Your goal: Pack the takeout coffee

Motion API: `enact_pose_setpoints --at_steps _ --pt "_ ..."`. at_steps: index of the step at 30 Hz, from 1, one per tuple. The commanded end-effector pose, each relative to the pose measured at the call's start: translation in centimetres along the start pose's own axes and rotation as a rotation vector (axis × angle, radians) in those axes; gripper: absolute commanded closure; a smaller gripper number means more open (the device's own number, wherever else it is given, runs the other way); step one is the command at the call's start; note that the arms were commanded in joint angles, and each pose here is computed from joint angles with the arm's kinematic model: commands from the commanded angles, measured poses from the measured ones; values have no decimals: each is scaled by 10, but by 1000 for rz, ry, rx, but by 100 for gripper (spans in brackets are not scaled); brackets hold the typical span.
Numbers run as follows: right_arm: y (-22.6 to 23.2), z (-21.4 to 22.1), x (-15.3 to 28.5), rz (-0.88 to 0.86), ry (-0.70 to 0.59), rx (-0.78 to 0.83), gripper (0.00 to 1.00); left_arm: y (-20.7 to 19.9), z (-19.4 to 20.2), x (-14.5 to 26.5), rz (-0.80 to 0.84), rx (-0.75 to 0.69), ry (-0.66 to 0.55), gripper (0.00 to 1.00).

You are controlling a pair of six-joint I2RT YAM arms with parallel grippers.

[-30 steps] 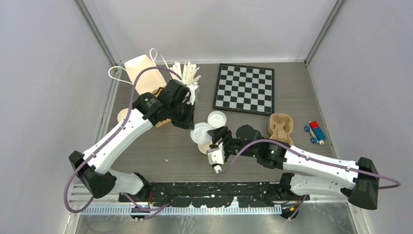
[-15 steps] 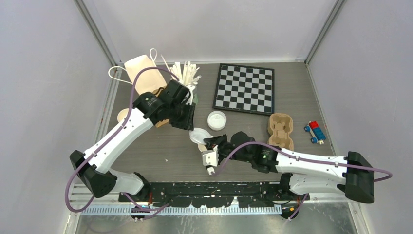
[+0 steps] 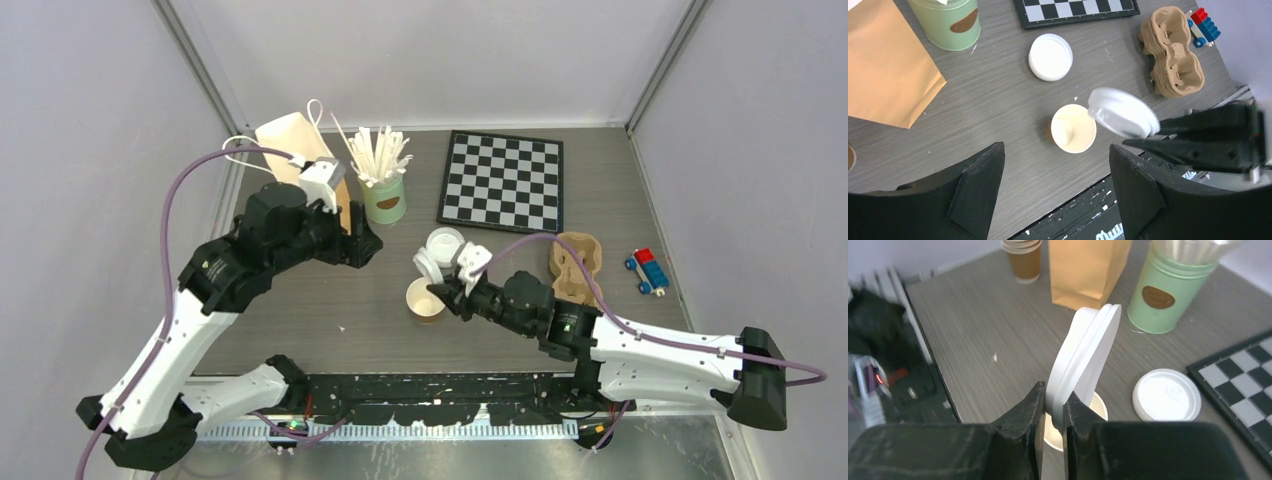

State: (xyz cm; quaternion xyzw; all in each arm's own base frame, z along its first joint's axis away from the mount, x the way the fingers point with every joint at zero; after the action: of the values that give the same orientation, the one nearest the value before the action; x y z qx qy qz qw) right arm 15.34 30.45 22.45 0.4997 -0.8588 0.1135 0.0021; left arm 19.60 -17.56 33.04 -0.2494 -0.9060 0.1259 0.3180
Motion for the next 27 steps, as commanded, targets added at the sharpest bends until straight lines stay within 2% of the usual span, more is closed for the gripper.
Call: enact_pose_setpoints --at_steps 1,6,12,18,21,27 --pt "-26 -39 2 236 19 -464 78 3 -7 -4 10 -28 -72 22" --pt "-15 -19 -8 252 160 -603 75 13 29 -15 -9 52 14 22" --pt "0 -42 -19 124 89 -770 74 22 67 -22 -23 153 107 22" --pt "-8 -28 -28 42 45 -993 75 26 85 -32 -59 241 184 25" --pt "-19 -16 -28 34 24 -1082 75 20 87 -42 -10 287 190 26" --pt "-21 -9 -22 -1 31 -1081 75 -5 80 -56 186 356 159 30"
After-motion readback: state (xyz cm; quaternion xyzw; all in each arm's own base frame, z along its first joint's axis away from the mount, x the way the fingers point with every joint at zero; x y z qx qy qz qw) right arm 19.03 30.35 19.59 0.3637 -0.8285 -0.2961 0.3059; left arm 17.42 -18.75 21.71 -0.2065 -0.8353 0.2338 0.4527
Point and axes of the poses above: each gripper's point midway between its finger pads, its own x axis back along the fingers, its own y axis along the line the jaws close on, z = x × y, the point moved 1 cm from there along x, back along the fingers, and after that the axes turned 6 degrees about x, right-handed, at the moved point
